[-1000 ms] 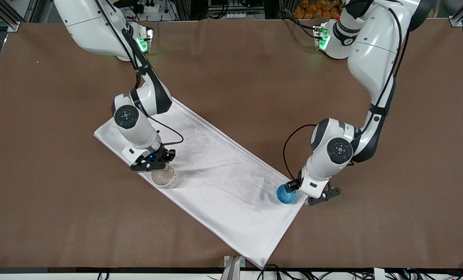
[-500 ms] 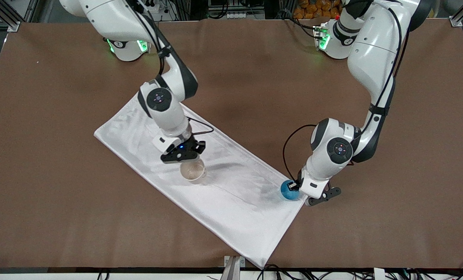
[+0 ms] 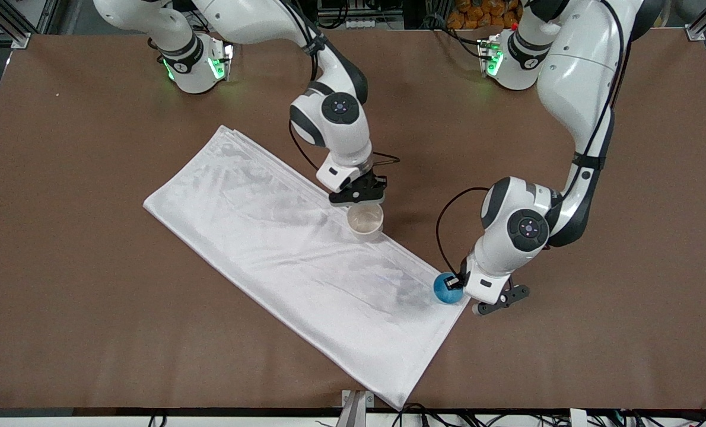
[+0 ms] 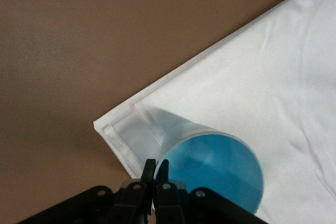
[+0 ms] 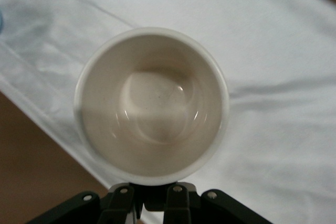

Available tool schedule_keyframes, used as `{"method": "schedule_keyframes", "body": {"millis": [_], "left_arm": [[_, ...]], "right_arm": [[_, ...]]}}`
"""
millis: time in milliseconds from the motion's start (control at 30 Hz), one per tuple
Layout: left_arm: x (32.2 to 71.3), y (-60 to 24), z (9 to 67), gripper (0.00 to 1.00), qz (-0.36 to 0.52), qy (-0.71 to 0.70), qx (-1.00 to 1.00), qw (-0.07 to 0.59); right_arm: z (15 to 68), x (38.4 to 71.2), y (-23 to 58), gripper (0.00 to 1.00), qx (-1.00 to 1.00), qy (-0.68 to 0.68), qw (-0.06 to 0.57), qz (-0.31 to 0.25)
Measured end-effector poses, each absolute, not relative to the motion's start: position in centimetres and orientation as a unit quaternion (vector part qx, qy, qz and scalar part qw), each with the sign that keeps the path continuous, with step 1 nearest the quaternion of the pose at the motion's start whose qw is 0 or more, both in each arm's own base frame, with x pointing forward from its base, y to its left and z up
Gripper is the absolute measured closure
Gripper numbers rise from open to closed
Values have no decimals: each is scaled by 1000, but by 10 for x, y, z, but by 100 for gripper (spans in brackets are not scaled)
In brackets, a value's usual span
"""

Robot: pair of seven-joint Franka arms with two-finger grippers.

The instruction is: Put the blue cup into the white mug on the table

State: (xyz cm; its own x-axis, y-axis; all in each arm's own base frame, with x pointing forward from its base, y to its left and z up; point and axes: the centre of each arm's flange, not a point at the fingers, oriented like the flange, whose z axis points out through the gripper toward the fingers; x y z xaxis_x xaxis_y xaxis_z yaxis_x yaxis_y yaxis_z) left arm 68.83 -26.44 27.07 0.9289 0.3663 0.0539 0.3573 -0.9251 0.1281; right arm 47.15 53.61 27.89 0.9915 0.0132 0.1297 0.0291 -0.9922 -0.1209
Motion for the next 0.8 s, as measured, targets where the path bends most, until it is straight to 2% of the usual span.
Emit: {"method": "schedule_keyframes", "body": {"millis": [300, 567, 800], "left_arm": [[681, -251, 323, 96, 16, 166, 985, 39], [668, -249, 318, 96, -16, 149, 988, 19], [645, -257, 316, 96, -37, 135, 990, 8]], "right_arm": [[260, 447, 574, 81, -997, -16, 50, -60], [233, 436, 599, 81, -997, 1, 48, -58], [231, 431, 615, 80, -996, 4, 53, -68]]}}
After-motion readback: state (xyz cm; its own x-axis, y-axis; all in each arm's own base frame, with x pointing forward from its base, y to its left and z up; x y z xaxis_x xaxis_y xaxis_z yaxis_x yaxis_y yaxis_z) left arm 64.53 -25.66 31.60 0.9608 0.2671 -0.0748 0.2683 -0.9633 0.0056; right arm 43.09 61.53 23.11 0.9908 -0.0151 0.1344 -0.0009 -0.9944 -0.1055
